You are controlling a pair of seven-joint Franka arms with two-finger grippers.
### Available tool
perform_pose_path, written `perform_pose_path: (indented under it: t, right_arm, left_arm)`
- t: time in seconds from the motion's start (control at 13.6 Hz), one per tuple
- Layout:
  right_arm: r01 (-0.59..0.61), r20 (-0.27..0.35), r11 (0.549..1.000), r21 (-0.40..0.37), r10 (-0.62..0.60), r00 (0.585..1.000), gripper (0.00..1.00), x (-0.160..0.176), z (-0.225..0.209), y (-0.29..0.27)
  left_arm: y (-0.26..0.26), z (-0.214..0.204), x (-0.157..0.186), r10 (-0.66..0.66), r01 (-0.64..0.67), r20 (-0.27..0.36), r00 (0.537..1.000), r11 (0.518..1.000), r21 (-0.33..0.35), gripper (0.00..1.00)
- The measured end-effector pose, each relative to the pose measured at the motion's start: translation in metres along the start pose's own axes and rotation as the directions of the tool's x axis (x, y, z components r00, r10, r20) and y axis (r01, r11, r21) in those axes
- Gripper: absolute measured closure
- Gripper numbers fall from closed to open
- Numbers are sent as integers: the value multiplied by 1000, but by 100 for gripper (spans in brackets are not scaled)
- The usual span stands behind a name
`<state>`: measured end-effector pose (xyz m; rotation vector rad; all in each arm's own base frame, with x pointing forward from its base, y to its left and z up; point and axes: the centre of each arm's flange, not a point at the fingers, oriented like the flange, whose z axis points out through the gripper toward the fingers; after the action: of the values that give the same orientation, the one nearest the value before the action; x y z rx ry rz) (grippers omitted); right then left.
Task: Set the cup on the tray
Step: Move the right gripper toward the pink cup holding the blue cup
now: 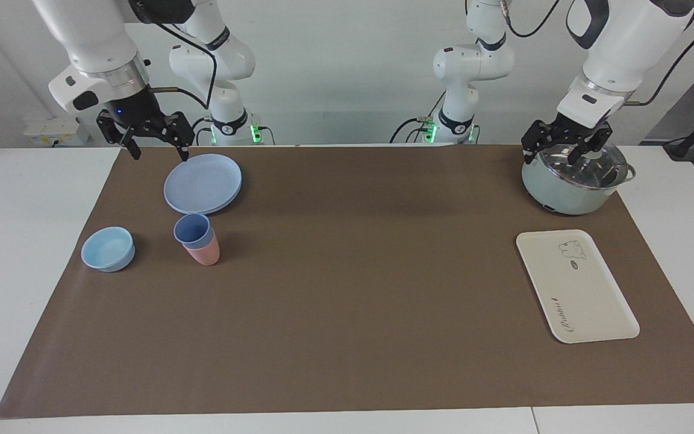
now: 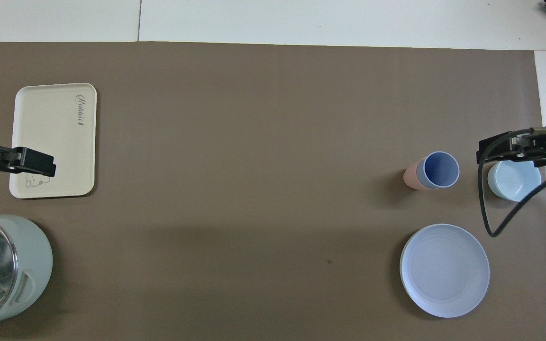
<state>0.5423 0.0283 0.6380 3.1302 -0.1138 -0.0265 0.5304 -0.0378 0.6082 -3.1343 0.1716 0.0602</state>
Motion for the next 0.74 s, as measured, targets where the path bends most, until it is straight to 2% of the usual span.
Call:
perform_pose_path:
  t: [0.59,0.74]
  right_arm:
    - [-7,10,1000,-2,7,1000,0,-8,-6,4]
    - [-21,-5,1000,0,21,1000,4,-8,-6,7]
  left_arm:
    - [1,1,0,1,-1,-1,1000,1000,0,0]
    - [1,2,1,1,-1,-2,1000,1000,0,0]
